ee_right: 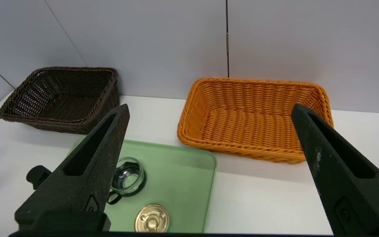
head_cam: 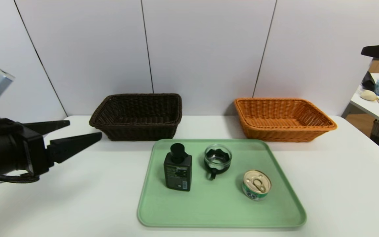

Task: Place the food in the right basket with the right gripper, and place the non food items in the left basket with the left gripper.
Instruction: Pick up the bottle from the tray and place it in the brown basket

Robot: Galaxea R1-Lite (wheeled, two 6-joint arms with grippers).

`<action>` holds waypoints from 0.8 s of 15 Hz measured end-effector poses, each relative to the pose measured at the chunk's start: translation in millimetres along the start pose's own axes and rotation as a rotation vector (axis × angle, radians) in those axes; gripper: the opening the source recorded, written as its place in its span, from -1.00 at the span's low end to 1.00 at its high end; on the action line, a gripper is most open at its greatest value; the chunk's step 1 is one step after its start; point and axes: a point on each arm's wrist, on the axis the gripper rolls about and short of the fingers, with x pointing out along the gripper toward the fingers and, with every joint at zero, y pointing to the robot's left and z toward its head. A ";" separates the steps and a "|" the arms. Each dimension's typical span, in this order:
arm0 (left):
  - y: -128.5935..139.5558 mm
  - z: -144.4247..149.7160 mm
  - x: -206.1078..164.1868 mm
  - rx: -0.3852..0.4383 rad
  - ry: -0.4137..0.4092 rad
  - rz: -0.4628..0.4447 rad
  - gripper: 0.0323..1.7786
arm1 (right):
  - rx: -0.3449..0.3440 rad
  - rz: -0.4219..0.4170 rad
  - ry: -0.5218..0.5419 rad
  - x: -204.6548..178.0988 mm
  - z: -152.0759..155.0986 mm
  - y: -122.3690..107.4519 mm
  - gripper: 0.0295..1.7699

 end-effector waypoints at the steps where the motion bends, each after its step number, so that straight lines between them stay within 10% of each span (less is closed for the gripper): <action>1: 1.3 -11.8 9.1 -0.007 0.031 -0.049 0.90 | 0.002 -0.001 0.008 2.7 -0.8 -0.4 0.92; 12: 18.0 -84.9 96.7 0.045 0.032 -0.528 0.90 | 0.060 0.008 0.025 -1.3 -6.8 1.2 0.92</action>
